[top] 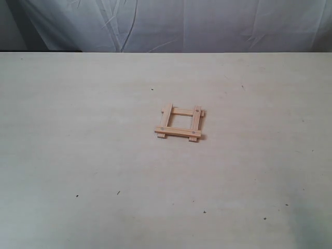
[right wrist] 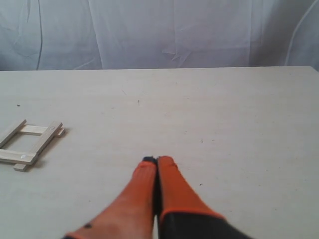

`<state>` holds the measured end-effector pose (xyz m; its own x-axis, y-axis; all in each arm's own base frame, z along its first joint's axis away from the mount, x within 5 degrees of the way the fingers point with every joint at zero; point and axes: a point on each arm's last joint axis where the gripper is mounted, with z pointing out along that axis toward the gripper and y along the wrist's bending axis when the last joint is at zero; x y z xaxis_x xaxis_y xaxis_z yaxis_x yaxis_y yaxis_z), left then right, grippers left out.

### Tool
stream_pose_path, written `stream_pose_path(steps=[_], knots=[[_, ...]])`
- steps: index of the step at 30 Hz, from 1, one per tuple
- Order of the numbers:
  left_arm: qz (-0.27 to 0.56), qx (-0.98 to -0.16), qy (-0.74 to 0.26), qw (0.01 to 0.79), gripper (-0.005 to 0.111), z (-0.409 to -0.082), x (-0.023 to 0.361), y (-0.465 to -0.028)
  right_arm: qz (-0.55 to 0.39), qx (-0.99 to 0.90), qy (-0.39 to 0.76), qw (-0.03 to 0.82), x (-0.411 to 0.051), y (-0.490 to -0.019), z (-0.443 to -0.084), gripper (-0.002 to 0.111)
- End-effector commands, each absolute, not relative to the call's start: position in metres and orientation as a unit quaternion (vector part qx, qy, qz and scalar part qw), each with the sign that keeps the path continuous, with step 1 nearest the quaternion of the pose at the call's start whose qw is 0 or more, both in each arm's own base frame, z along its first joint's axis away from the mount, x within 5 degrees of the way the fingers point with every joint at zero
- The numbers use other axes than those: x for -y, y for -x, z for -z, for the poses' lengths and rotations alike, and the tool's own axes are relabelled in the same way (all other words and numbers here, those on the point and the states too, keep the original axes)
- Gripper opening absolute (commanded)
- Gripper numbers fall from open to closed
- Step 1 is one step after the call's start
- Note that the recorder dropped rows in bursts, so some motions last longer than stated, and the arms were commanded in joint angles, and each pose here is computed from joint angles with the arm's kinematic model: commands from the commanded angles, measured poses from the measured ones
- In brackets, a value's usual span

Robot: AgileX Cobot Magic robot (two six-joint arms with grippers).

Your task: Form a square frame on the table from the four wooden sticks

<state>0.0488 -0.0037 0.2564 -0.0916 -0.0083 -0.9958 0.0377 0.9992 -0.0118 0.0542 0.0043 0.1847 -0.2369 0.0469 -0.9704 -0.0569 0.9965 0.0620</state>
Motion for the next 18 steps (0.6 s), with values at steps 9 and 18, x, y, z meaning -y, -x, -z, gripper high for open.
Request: stream_pose_path(steps=[9,18], knots=[[0.014,-0.790,0.005,0.613,0.000,-0.185,0.003,-0.053,-0.043,-0.780,-0.002,0.625,-0.004,-0.054,-0.186,0.000],[0.014,-0.791,0.005,0.612,0.000,-0.184,0.003,-0.053,-0.043,-0.780,-0.002,0.624,-0.004,-0.054,-0.186,0.000]])
